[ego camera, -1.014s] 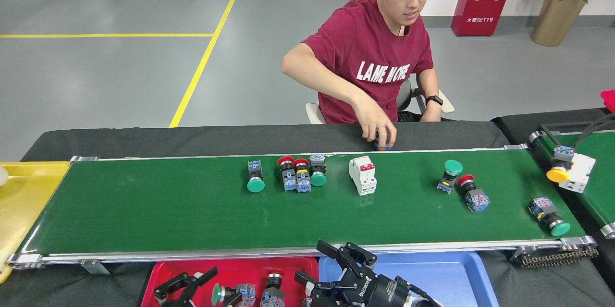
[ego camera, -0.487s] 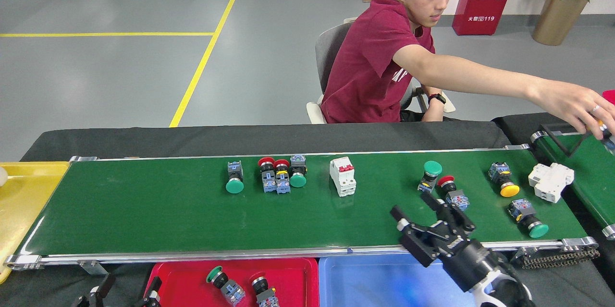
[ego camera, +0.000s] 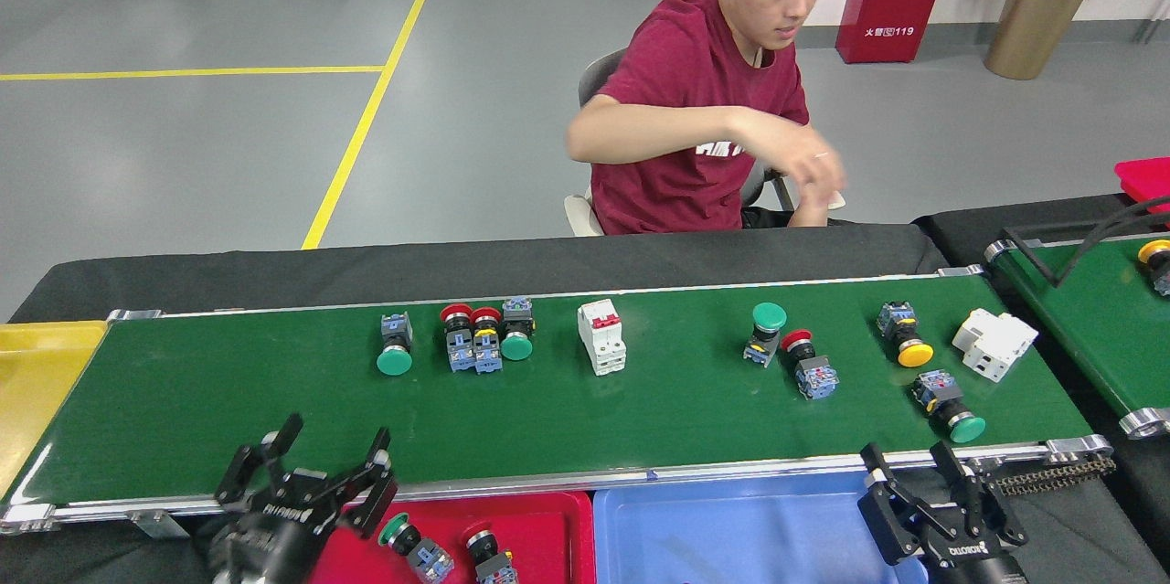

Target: Pick switch part from conveyor to tray

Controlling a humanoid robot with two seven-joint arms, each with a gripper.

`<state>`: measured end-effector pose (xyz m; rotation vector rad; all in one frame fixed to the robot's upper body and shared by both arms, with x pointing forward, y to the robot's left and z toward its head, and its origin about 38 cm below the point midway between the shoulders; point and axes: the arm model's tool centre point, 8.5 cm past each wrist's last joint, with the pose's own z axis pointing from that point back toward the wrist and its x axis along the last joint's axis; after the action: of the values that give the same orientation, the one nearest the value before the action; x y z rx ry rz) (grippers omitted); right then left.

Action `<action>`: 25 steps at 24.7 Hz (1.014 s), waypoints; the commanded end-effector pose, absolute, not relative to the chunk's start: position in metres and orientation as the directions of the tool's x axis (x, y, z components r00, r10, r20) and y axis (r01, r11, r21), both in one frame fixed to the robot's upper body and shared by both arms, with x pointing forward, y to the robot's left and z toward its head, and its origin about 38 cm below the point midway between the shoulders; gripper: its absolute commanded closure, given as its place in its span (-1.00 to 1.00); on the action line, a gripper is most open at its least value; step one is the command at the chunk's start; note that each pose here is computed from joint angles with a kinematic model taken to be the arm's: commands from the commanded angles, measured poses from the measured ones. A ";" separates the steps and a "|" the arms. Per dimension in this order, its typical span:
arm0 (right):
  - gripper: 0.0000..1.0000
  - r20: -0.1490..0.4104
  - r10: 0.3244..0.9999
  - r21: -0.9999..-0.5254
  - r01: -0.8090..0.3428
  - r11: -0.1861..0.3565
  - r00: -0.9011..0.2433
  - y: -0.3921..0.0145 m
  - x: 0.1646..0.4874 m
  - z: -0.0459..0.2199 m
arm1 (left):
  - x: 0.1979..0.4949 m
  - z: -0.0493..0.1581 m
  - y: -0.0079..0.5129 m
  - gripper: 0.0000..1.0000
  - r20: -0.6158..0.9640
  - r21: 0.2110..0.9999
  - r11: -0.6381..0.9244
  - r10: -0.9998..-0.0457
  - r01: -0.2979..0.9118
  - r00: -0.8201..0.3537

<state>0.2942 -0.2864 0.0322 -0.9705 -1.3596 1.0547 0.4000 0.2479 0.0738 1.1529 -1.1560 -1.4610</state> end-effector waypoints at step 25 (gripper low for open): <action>-0.91 0.033 0.999 -0.975 -0.222 0.029 -0.015 -0.140 0.473 0.045 | 0.501 0.053 0.321 0.63 -0.091 0.970 -0.053 -0.984 0.238 0.152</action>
<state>0.4607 -0.1414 0.0345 -0.9922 -1.0662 1.3114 0.4917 0.3117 0.0378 1.0891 -0.8658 -1.2926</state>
